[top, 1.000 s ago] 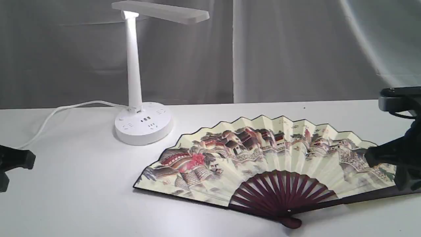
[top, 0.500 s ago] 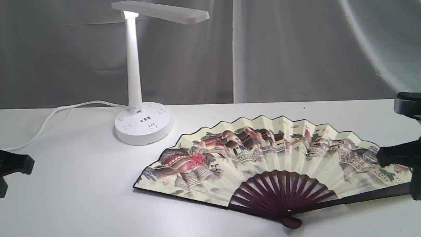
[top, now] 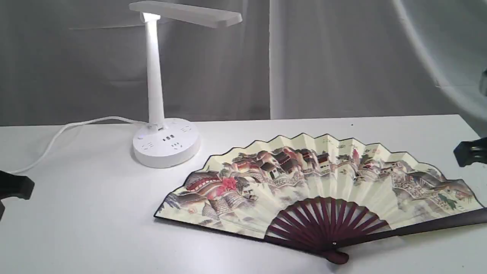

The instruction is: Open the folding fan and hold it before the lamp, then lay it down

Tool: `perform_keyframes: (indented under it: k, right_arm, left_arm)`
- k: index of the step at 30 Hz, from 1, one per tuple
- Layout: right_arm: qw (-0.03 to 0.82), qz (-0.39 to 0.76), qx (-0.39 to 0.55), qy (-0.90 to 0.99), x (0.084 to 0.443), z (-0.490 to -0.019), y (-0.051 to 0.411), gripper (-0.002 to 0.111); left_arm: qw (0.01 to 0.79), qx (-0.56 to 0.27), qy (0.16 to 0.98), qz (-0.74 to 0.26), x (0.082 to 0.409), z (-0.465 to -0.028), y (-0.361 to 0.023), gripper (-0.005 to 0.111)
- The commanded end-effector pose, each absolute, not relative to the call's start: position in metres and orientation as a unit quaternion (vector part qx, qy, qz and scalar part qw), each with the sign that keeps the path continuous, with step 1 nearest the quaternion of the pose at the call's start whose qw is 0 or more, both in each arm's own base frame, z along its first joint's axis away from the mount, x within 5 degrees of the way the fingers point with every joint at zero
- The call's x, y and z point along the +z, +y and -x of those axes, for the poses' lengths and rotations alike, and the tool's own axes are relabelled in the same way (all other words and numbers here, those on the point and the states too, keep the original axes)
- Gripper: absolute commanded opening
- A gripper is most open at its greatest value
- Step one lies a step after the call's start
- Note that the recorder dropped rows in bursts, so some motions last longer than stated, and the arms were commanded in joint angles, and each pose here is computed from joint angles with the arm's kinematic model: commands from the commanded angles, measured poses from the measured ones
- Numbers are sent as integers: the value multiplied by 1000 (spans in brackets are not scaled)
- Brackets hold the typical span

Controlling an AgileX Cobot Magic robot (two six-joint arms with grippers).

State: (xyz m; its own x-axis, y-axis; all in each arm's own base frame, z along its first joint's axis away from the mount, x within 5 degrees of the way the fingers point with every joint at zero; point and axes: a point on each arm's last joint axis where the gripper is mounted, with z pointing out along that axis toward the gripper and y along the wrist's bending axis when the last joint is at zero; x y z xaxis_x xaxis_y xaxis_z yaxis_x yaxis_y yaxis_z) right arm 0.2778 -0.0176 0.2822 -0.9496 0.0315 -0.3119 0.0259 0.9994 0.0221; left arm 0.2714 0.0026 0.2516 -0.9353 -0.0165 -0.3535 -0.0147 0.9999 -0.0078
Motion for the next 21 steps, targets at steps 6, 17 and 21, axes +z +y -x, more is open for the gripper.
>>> perform_keyframes:
  k: [6, 17, 21]
  right_arm:
    - [212, 35, -13, 976, 305, -268, -7, 0]
    - [241, 42, -13, 970, 311, -248, 2, 0]
    - [266, 32, -12, 963, 326, -235, 2, 0]
  left_arm:
    - [267, 2, 964, -1, 298, -245, 2, 0]
    - [361, 18, 932, -3, 344, -205, 4, 0]
    - [391, 25, 920, -5, 358, -187, 5, 0]
